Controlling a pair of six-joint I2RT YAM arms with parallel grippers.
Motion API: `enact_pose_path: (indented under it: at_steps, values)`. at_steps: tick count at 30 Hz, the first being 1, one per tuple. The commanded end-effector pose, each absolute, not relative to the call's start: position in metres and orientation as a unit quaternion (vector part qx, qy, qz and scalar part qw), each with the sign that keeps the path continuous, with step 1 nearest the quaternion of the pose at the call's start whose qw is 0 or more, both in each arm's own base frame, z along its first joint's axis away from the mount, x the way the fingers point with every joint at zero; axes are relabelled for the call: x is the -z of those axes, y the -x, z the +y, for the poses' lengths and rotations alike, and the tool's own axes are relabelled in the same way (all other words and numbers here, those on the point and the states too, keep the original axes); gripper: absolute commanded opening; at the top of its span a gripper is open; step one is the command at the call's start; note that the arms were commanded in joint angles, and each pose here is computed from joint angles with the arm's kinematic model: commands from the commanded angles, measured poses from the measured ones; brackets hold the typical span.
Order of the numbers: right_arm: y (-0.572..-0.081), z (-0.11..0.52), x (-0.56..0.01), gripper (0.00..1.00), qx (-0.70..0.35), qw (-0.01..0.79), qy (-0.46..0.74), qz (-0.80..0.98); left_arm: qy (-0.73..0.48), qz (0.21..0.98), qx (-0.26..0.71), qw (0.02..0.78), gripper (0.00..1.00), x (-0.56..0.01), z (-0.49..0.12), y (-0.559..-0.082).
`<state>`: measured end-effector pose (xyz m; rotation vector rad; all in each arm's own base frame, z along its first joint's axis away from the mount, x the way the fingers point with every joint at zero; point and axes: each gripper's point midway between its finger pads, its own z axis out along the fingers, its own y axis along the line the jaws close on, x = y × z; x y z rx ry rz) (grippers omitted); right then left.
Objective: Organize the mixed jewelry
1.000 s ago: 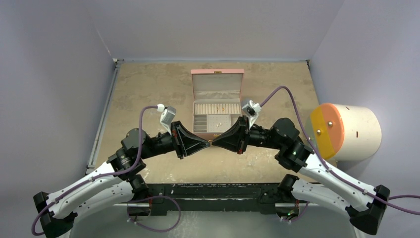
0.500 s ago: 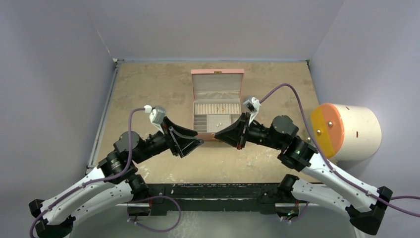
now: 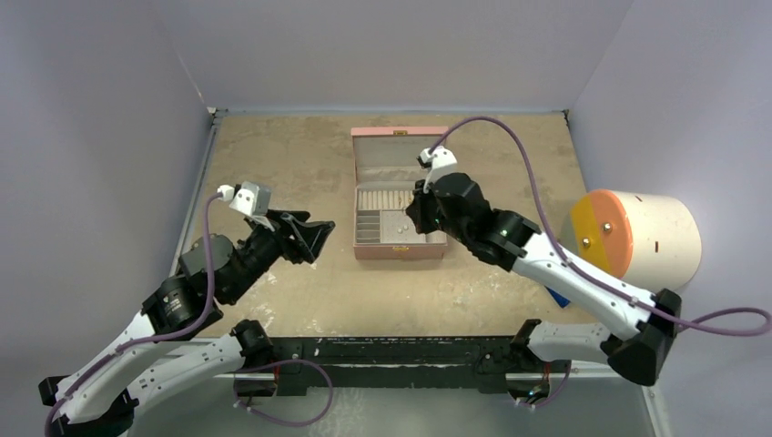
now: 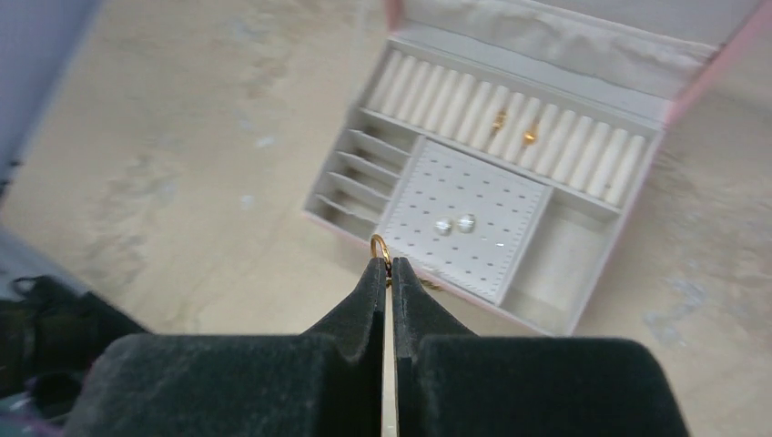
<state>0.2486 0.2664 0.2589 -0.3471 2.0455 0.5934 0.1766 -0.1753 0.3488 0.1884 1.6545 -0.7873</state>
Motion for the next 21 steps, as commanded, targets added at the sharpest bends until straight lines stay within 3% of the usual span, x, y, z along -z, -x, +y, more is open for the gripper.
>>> enact_pose_path:
  at_steps: [1,21]
  values:
    - [-0.281,0.237,-0.256,0.00,-0.110,0.494,0.115,0.855,-0.064,0.724,0.256,0.637,0.63,-0.345,-0.147,-0.193]
    - [-0.361,0.286,-0.190,0.00,0.030,0.451,0.107,0.885,-0.079,0.751,0.217,0.619,0.64,-0.308,-0.146,-0.198]
